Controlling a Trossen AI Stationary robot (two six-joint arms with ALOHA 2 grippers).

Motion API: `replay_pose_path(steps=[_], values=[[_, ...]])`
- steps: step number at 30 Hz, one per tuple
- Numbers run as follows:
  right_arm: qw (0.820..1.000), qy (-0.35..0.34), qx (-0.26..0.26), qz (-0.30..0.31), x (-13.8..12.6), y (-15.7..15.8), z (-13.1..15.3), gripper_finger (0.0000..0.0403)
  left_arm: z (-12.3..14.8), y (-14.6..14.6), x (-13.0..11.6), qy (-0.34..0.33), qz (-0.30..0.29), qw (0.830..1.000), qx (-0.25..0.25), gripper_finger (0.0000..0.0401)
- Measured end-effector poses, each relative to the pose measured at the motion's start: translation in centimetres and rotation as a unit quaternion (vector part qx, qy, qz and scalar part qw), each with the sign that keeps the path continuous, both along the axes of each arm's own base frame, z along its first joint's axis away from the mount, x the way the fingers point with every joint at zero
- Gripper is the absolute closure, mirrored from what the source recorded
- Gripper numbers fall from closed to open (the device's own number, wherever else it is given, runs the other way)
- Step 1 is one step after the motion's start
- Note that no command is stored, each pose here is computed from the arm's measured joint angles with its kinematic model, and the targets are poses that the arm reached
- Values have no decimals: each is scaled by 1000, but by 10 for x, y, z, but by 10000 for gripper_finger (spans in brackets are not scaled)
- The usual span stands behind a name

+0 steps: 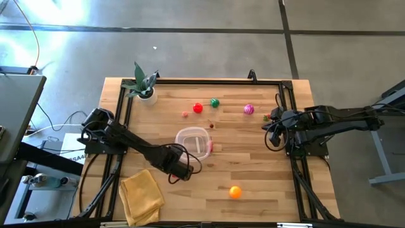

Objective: Pick and placing Produce into tupperware
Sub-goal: Put the red dragon fruit into the transparent container

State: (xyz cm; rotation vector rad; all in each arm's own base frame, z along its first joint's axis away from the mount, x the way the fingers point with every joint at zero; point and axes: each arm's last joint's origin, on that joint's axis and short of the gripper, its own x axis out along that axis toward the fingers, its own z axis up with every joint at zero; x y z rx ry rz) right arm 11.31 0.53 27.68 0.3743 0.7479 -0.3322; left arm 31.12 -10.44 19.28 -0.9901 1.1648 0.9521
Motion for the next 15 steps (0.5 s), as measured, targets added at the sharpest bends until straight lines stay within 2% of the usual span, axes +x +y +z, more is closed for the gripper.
replay_pose_path(steps=[8,15], values=[[1000,0,0,0,0,0,0,402,0,-6,-1,-8,27,1000,-5,292],[1000,0,0,0,0,0,0,402,-6,-8,-6,-6,19,1000,21,225]])
